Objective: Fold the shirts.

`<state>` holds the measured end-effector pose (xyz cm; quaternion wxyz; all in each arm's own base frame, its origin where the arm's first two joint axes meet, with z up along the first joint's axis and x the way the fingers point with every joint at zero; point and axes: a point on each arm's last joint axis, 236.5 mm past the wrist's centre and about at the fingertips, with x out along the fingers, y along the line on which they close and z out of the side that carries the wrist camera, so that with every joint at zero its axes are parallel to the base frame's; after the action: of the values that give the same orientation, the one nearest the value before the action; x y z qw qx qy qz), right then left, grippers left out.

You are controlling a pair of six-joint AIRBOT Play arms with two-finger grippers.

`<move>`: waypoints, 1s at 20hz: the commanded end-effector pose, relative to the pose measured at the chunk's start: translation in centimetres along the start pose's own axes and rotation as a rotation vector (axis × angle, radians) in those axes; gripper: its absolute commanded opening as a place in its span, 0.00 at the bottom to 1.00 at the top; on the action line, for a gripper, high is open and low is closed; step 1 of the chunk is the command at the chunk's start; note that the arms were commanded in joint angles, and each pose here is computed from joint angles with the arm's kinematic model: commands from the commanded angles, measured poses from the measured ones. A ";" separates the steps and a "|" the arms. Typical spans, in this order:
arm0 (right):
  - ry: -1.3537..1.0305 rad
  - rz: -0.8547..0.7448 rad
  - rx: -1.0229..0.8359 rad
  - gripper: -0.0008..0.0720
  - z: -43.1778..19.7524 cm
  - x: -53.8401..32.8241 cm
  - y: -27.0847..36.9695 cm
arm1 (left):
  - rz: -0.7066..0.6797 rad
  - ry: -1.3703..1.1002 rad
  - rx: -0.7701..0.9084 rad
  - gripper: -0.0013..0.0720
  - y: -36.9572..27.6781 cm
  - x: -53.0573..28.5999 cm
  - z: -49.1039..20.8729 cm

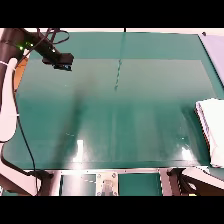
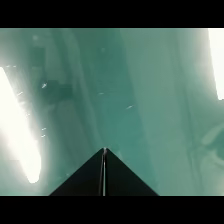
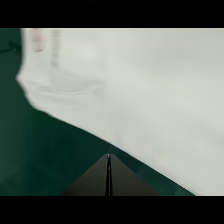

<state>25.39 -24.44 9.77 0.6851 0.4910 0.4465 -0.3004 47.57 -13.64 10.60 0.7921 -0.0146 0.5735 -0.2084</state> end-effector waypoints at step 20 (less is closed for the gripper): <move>0.186 0.067 -1.195 0.03 -25.9 11.9 17.8 | -0.102 0.201 -0.058 0.05 -9.4 4.3 -16.6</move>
<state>37.27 5.90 3.11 0.8084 0.0620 0.5817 0.0643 30.71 -20.01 3.66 0.7174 -0.0444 0.6552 -0.2325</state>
